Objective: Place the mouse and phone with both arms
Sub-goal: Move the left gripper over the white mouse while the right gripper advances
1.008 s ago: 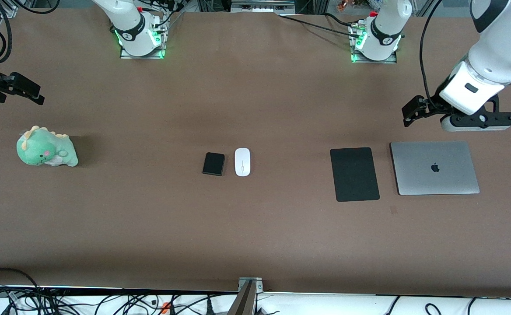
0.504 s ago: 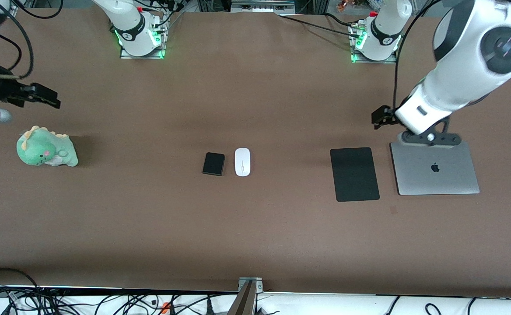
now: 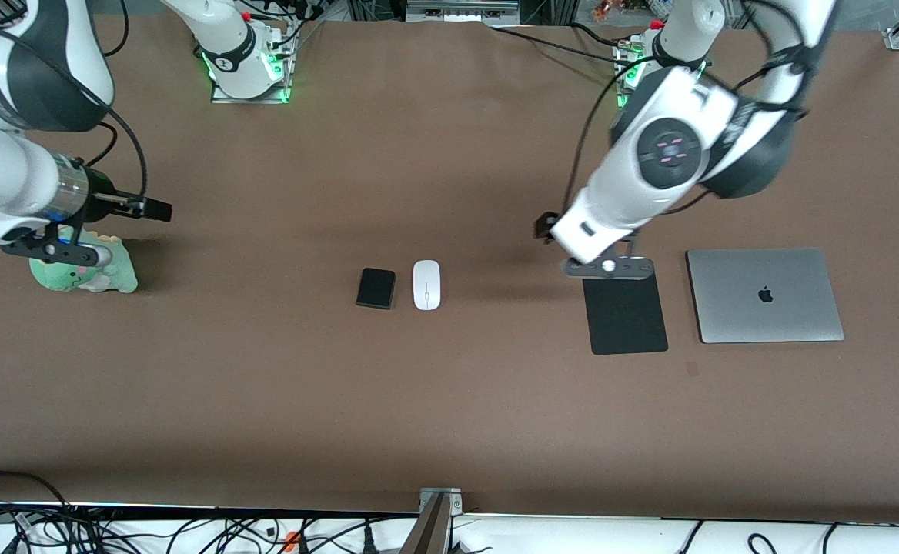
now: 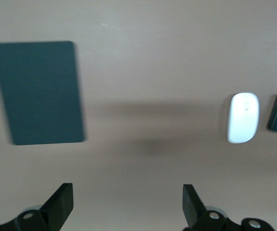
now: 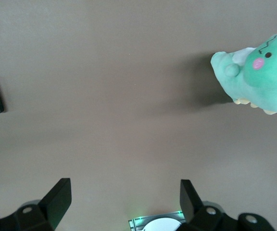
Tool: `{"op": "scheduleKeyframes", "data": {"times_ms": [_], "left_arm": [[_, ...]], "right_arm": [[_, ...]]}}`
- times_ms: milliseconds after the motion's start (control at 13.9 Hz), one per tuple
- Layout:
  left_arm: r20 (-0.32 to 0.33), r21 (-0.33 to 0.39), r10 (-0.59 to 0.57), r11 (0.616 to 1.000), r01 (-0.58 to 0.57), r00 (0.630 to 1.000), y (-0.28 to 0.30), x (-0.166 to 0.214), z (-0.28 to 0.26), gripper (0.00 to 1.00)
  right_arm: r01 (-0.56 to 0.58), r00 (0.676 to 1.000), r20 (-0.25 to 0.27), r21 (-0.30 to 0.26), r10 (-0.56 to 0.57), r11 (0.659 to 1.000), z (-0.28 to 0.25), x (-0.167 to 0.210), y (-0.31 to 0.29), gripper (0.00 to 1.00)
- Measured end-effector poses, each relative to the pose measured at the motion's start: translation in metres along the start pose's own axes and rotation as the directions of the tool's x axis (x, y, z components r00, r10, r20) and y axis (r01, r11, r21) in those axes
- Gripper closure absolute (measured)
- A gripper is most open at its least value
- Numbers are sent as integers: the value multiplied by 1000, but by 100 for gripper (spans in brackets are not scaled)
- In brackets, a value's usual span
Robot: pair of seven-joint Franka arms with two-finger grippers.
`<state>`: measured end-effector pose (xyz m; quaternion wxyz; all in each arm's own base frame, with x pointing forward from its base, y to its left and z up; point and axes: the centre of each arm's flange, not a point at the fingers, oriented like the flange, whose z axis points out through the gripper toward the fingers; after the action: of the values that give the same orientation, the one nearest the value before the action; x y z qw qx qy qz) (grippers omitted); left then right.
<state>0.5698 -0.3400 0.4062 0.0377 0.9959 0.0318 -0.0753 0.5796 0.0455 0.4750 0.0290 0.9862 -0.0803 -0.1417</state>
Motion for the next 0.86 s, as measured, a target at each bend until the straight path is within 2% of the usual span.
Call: {"op": "scheduleKeyframes", "data": {"times_ms": [288, 504, 864], "left_arm": [[-22, -94, -107, 990, 104, 994, 90, 1, 71, 0], [-55, -147, -115, 984, 105, 992, 131, 6, 117, 0], [-146, -84, -52, 996, 40, 988, 175, -13, 195, 0]], "right_arm": [[-24, 999, 22, 22, 23, 999, 8, 4, -3, 0], [-60, 998, 24, 24, 59, 998, 8, 4, -5, 0], [-70, 997, 22, 17, 70, 997, 8, -1, -21, 0]]}}
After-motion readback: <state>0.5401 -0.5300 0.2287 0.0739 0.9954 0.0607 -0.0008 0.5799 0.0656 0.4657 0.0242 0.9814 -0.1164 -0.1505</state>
